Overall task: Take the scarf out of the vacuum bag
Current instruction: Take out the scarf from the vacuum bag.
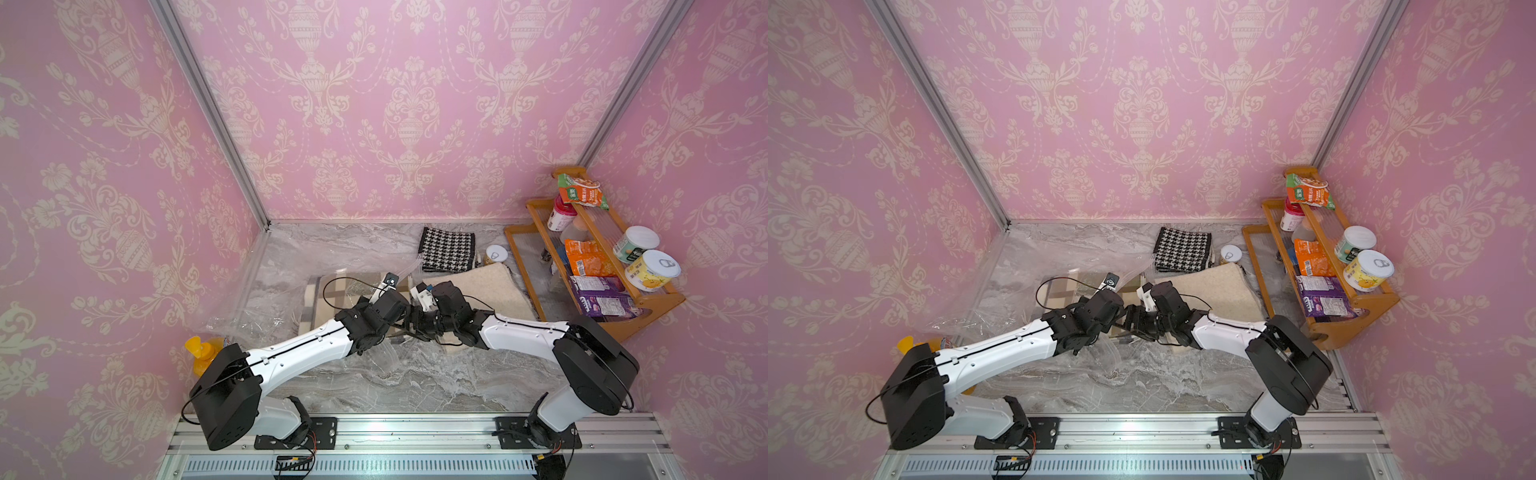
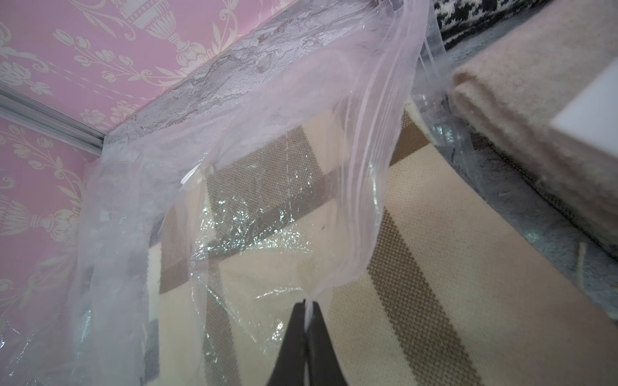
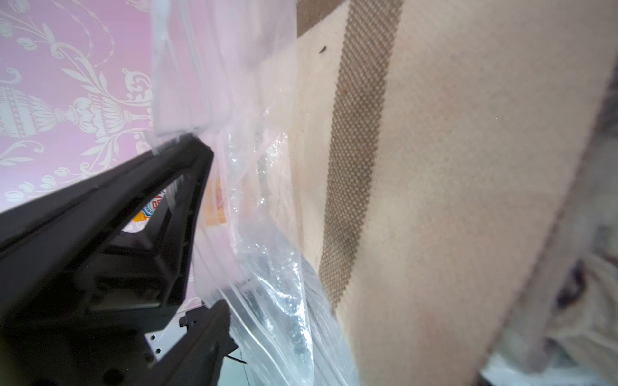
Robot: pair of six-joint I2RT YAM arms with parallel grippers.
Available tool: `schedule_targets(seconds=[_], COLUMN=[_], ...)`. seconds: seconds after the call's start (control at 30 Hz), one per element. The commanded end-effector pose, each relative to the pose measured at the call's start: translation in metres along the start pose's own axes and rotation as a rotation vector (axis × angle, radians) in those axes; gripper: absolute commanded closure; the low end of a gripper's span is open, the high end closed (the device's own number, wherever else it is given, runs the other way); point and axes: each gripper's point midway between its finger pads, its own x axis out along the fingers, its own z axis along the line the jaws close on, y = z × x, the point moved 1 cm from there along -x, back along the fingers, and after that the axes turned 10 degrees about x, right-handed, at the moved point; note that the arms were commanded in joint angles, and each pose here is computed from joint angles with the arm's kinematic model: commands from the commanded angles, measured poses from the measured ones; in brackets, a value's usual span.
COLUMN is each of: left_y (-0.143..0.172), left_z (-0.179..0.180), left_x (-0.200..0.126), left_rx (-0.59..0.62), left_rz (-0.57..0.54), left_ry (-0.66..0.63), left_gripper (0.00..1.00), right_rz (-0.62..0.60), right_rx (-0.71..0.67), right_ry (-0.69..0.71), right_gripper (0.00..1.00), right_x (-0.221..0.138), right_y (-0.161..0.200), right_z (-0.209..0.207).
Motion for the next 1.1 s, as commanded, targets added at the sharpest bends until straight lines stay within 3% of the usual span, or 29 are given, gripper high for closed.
schedule_targets(seconds=[0.0, 0.33, 0.7, 0.87, 1.0, 1.07], left_y=[0.008, 0.005, 0.006, 0.013, 0.018, 0.020], left_z=[0.007, 0.013, 0.021, 0.035, 0.040, 0.041], left_x=[-0.001, -0.006, -0.006, -0.010, -0.013, -0.014], left_rx=[0.010, 0.000, 0.008, 0.006, -0.007, -0.010], left_rz=[0.023, 0.010, 0.018, 0.052, 0.071, 0.079], left_ry=[-0.037, -0.043, -0.074, -0.133, -0.151, -0.157], left_gripper=[1.00, 1.00, 1.00, 1.00, 1.00, 1.00], right_rz=[0.013, 0.001, -0.058, -0.074, -0.125, -0.167], right_rx=[0.003, 0.099, 0.117, 0.160, 0.215, 0.232], right_ry=[-0.112, -0.069, -0.036, -0.052, -0.050, -0.018], right_gripper=[0.22, 0.29, 0.33, 0.57, 0.85, 0.93], right_x=[0.001, 0.027, 0.025, 0.040, 0.048, 0.051], right_y=[0.002, -0.006, -0.015, -0.024, -0.030, -0.030], right_z=[0.023, -0.013, -0.023, -0.028, -0.038, -0.048])
